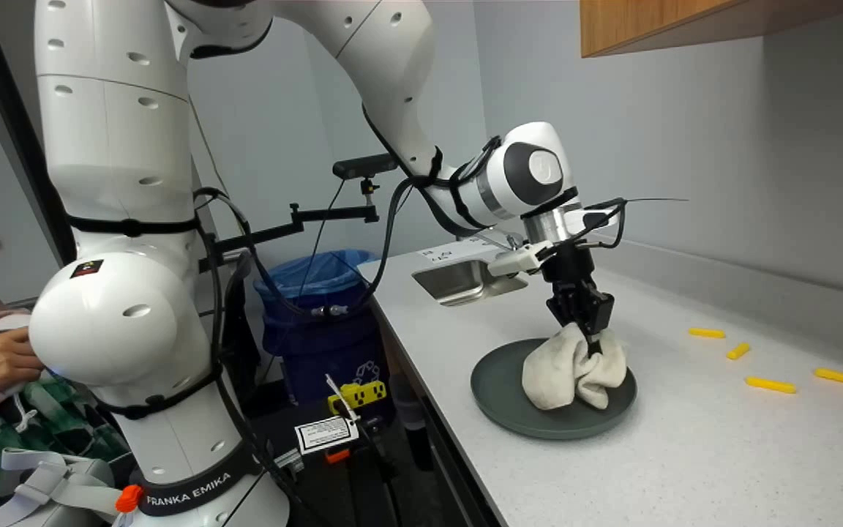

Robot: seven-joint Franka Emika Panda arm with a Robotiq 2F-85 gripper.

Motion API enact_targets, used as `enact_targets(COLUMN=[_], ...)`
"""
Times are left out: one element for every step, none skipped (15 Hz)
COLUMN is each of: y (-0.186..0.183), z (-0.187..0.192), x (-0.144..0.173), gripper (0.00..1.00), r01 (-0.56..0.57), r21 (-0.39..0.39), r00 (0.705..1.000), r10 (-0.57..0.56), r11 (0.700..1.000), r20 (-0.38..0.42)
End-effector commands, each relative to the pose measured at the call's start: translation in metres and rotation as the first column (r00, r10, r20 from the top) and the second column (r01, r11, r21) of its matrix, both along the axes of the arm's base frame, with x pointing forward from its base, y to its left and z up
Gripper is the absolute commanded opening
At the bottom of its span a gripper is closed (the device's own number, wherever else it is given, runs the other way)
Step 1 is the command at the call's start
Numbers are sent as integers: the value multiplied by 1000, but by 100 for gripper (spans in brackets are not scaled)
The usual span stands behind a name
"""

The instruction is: Pick the cloth and wipe the plate

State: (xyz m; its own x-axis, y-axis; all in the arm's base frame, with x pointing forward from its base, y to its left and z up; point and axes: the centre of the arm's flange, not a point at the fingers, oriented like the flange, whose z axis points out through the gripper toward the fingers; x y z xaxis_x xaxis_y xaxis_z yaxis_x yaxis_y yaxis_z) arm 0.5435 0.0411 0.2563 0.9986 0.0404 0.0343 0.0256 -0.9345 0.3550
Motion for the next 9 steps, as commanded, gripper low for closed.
enact_targets(y=[-9, -10, -10, -8, -5, 0, 6, 16, 24], z=[-1, -4, -8, -12, -16, -21, -25, -27, -28], x=[-14, -19, -23, -26, -30, -31, -32, -33, -32], gripper=[2, 2, 2, 2, 2, 2, 2, 2, 2], r01=[57, 61, 59, 52, 36, 12, -13, -42, -78], r21=[-128, -148, -159, -159, -148, -122, -89, -52, 6], r00=[998, 997, 995, 992, 989, 986, 984, 982, 978], r10=[-60, -68, -72, -70, -56, -31, -3, 31, 78], r11=[990, 987, 985, 986, 988, 993, 996, 998, 997], r20=[-20, -44, -74, -108, -135, -162, -176, -188, -194])
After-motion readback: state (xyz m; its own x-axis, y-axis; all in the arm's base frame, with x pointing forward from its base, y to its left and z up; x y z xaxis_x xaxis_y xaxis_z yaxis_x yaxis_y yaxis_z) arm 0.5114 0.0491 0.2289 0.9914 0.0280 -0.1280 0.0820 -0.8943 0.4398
